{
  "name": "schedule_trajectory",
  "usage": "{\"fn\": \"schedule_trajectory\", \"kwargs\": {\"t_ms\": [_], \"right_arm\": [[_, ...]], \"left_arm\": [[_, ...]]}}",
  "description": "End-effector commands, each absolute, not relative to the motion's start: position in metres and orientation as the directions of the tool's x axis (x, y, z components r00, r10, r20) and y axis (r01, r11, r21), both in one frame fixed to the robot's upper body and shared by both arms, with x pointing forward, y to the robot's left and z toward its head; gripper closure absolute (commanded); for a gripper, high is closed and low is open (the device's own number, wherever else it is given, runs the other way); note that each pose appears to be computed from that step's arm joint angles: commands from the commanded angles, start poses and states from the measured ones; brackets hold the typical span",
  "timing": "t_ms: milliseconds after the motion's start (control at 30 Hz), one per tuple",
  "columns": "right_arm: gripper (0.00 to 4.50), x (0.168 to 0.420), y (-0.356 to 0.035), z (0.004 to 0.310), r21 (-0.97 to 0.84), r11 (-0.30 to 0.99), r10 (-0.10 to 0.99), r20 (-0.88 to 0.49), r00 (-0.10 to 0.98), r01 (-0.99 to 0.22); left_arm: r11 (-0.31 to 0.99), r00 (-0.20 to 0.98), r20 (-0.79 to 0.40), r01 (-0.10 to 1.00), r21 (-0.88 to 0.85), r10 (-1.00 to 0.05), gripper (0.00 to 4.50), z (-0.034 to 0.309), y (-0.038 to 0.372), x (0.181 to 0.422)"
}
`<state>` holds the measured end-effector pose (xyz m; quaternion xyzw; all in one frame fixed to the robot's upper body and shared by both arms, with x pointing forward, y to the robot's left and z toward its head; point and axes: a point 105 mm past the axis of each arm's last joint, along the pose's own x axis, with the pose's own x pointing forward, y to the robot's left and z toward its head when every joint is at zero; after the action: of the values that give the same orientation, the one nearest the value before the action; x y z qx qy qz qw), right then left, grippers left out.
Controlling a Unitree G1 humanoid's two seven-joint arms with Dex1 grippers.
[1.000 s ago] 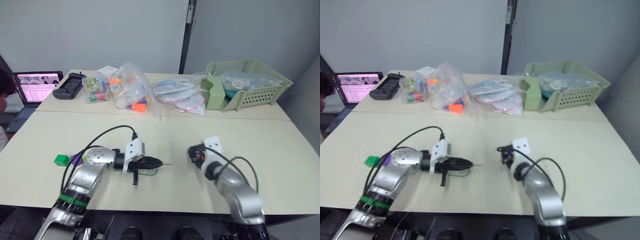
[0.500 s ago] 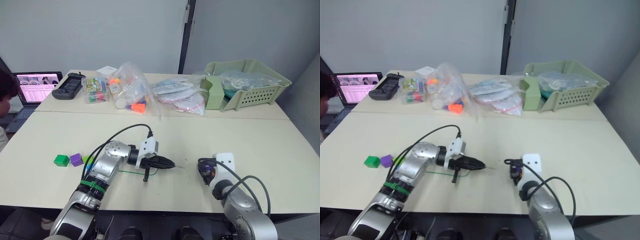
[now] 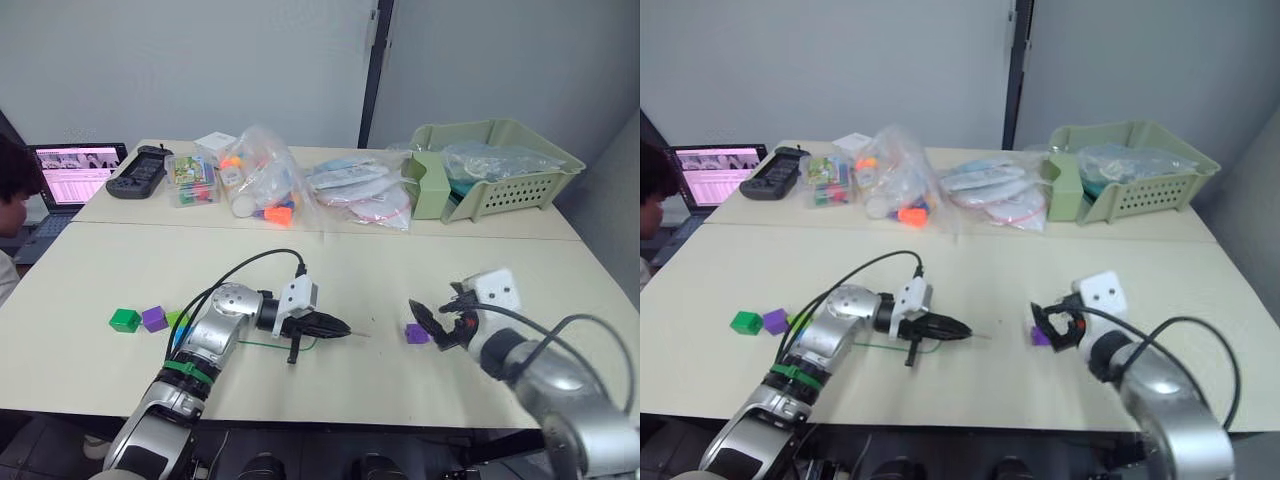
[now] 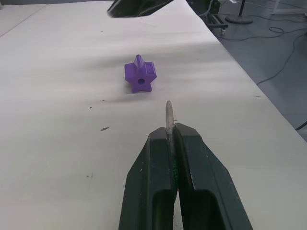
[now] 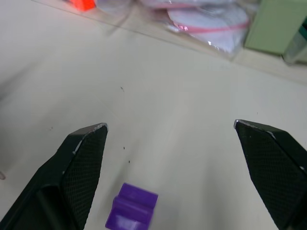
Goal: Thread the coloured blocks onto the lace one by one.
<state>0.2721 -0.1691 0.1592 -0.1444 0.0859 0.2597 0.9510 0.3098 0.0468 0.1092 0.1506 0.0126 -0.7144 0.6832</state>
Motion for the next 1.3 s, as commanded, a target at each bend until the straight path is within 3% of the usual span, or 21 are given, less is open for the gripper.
{"fn": "schedule_trajectory", "kwargs": {"t_ms": [33, 100, 300, 467, 733, 867, 1067, 1300], "right_arm": [[0.04, 0.257, -0.173, 0.153, -0.362, 0.511, 0.613, -0.483, 0.625, -0.78], [0.04, 0.255, -0.187, 0.144, -0.374, 0.353, 0.583, -0.629, 0.514, -0.858], [0.04, 0.274, -0.192, 0.134, -0.375, 0.145, 0.55, -0.739, 0.389, -0.916], [0.04, 0.287, -0.186, 0.128, -0.408, 0.04, 0.514, -0.774, 0.369, -0.912], [0.04, 0.297, -0.171, 0.122, -0.422, -0.009, 0.501, -0.786, 0.361, -0.906], [1.01, 0.299, -0.17, 0.116, -0.424, -0.015, 0.48, -0.797, 0.366, -0.905], [3.15, 0.303, -0.171, 0.117, -0.439, 0.004, 0.463, -0.796, 0.391, -0.898], [3.2, 0.301, -0.161, 0.124, -0.427, 0.055, 0.511, -0.765, 0.392, -0.903]], "left_arm": [[-0.044, 0.007, -0.207, 0.97, 0.24, -0.978, 4.5, 0.118, 0.041, 0.311], [-0.03, 0.019, -0.198, 0.969, 0.244, -0.98, 4.5, 0.118, 0.037, 0.312], [-0.006, 0.04, -0.177, 0.968, 0.25, -0.983, 4.5, 0.119, 0.03, 0.311], [0.013, 0.059, -0.173, 0.966, 0.258, -0.983, 4.5, 0.12, 0.029, 0.31], [0.035, 0.08, -0.165, 0.964, 0.263, -0.983, 4.5, 0.12, 0.025, 0.308], [0.043, 0.086, -0.149, 0.962, 0.27, -0.985, 4.5, 0.123, 0.02, 0.308], [0.042, 0.087, -0.157, 0.961, 0.272, -0.984, 4.5, 0.122, 0.015, 0.309], [0.024, 0.085, -0.215, 0.961, 0.275, -0.973, 4.5, 0.108, 0.001, 0.31]]}}
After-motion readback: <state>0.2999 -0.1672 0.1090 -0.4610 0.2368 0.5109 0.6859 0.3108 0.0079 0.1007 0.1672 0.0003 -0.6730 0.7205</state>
